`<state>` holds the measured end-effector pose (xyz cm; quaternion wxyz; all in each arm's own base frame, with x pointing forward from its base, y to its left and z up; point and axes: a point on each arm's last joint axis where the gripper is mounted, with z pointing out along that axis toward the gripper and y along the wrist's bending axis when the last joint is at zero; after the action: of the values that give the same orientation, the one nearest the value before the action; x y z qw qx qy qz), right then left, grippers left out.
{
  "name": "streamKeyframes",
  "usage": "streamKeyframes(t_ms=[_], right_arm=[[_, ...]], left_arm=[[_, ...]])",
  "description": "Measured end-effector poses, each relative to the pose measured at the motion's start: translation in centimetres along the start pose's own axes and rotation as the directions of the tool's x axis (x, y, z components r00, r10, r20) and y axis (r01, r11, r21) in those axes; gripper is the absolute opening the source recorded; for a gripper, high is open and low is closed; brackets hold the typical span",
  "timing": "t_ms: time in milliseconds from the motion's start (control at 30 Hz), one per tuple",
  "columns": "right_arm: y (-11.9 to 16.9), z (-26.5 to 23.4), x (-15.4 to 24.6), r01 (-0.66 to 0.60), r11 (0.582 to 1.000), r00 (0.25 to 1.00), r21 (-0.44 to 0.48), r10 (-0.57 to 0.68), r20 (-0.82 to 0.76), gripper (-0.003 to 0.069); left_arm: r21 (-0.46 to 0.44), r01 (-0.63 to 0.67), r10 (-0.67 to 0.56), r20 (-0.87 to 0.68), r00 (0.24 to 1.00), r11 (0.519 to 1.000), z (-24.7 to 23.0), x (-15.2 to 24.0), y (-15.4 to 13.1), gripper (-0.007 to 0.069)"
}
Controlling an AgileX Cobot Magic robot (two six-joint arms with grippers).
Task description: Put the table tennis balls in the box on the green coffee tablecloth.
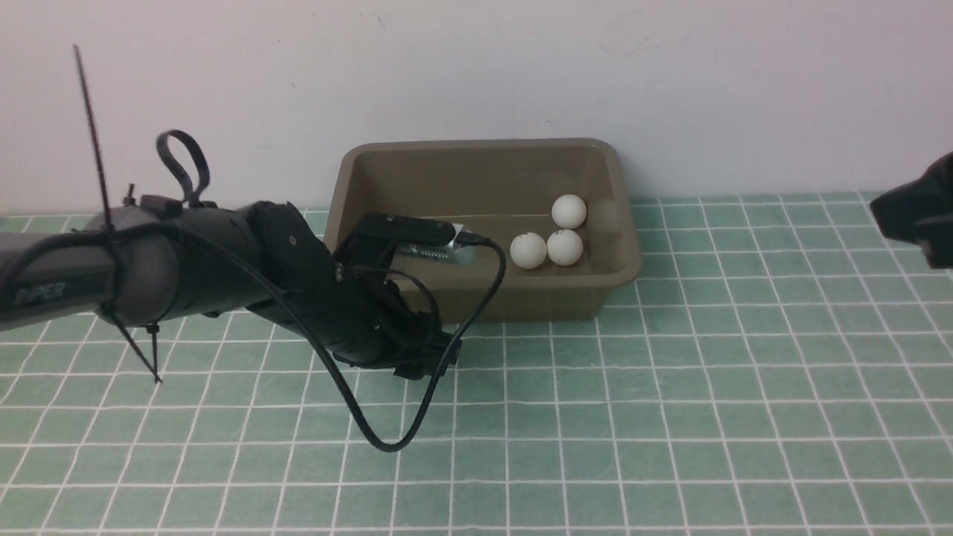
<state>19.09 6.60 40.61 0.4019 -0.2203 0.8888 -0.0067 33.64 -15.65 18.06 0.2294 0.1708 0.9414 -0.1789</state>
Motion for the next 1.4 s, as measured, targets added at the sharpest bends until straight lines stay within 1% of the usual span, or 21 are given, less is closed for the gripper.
streamKeyframes(t_ms=[200,233,267,300,367,467,533,600,633,667,700,767,867,967,1033,1133,1200,1233,1267,1300,1400], right_arm=[[0.0,0.0,0.0,0.0,1.0,1.0,0.0,0.0,0.003,0.0407],[0.0,0.0,0.0,0.0,1.0,1.0,0.0,0.0,0.003,0.0407],[0.0,0.0,0.0,0.0,1.0,1.0,0.0,0.0,0.003,0.0407],[0.0,0.0,0.0,-0.001,1.0,1.0,-0.002,0.001,0.002,0.0407],[0.0,0.0,0.1,-0.002,1.0,1.0,-0.004,0.002,-0.006,0.0407],[0.1,0.0,0.3,-0.003,1.0,1.0,-0.006,0.002,-0.028,0.0407],[0.1,0.0,0.3,-0.003,1.0,0.999,-0.007,0.002,-0.035,0.0407],[0.1,0.0,0.3,-0.003,1.0,0.999,-0.007,0.002,-0.034,0.0407],[0.1,0.0,0.3,-0.003,1.0,1.0,-0.006,0.002,-0.03,0.0407],[0.1,0.0,0.3,-0.003,1.0,1.0,-0.006,0.002,-0.028,0.0407],[0.1,0.0,0.2,-0.003,1.0,1.0,-0.006,0.002,-0.022,0.0407],[0.0,0.0,0.1,-0.003,1.0,1.0,-0.005,0.002,-0.013,0.0407],[0.0,0.0,-0.1,-0.003,1.0,1.0,-0.003,0.003,0.008,0.0407],[0.0,0.0,-0.2,-0.003,1.0,1.0,-0.003,0.003,0.021,0.0407],[0.0,0.0,-0.2,-0.001,1.0,1.0,0.0,0.001,0.029,0.0407],[-0.2,-0.4,-0.4,0.006,1.0,0.998,0.021,-0.007,0.061,0.0407],[-0.4,-0.9,-0.4,0.007,0.999,0.997,0.035,-0.01,0.079,0.0407],[-0.8,-2.5,-0.2,0.007,0.997,0.99,0.082,-0.018,0.137,0.0407],[-1.1,-3.6,0.1,0.004,0.995,0.985,0.104,-0.022,0.17,0.0407],[-1.2,-4.0,0.2,0.002,0.994,0.984,0.111,-0.022,0.176,0.0407],[-1.7,-7.6,1.2,-0.012,0.985,0.959,0.17,-0.037,0.281,0.0407]], left_arm=[[0.078,-0.118,0.115,0.042,0.992,0.99,-2.9,-0.5,-2.1,0.0352],[0.098,-0.162,0.154,0.085,0.984,0.982,-3.7,-0.9,-2.7,0.0352],[0.101,-0.158,0.149,0.089,0.985,0.982,-3.8,-1.0,-2.7,0.0352],[0.103,-0.205,0.187,0.163,0.969,0.973,-4.4,-1.9,-3.2,0.0352],[0.082,-0.229,0.205,0.231,0.951,0.97,-4.8,-2.8,-3.2,0.0352],[0.059,-0.211,0.184,0.305,0.934,0.976,-5.1,-4.1,-2.8,0.0352],[0.036,-0.194,0.171,0.344,0.923,0.98,-5.3,-5.0,-2.1,0.0352],[0.0,-0.174,0.161,0.383,0.909,0.985,-5.3,-6.4,-0.3,0.0352],[-0.011,-0.17,0.161,0.388,0.908,0.985,-5.0,-7.0,0.6,0.0352],[-0.007,-0.174,0.164,0.387,0.907,0.985,-5.0,-7.1,0.6,0.0352],[-0.004,-0.173,0.162,0.378,0.911,0.985,-4.6,-7.6,1.6,0.0352],[0.029,-0.169,0.149,0.345,0.927,0.985,-3.4,-8.0,3.0,0.0352],[0.069,-0.166,0.138,0.302,0.943,0.984,-2.0,-8.1,4.1,0.0402],[0.069,-0.17,0.143,0.297,0.944,0.983,-1.9,-8.2,4.2,0.0496],[0.06,-0.175,0.148,0.312,0.939,0.983,-2.7,-8.5,4.0,0.0524],[0.022,-0.2,0.183,0.32,0.93,0.979,-4.7,-8.8,3.7,0.052],[0.013,-0.201,0.186,0.319,0.929,0.98,-5.1,-8.8,3.6,0.0519],[-0.014,-0.217,0.211,0.313,0.926,0.976,-6.1,-8.8,3.4,0.0509],[-0.036,-0.23,0.23,0.307,0.924,0.973,-6.8,-8.8,3.3,0.0499],[-0.036,-0.23,0.23,0.307,0.924,0.973,-6.8,-8.8,3.3,0.0499],[-0.082,-0.253,0.266,0.284,0.921,0.964,-8.5,-8.6,3.1,0.0485]])
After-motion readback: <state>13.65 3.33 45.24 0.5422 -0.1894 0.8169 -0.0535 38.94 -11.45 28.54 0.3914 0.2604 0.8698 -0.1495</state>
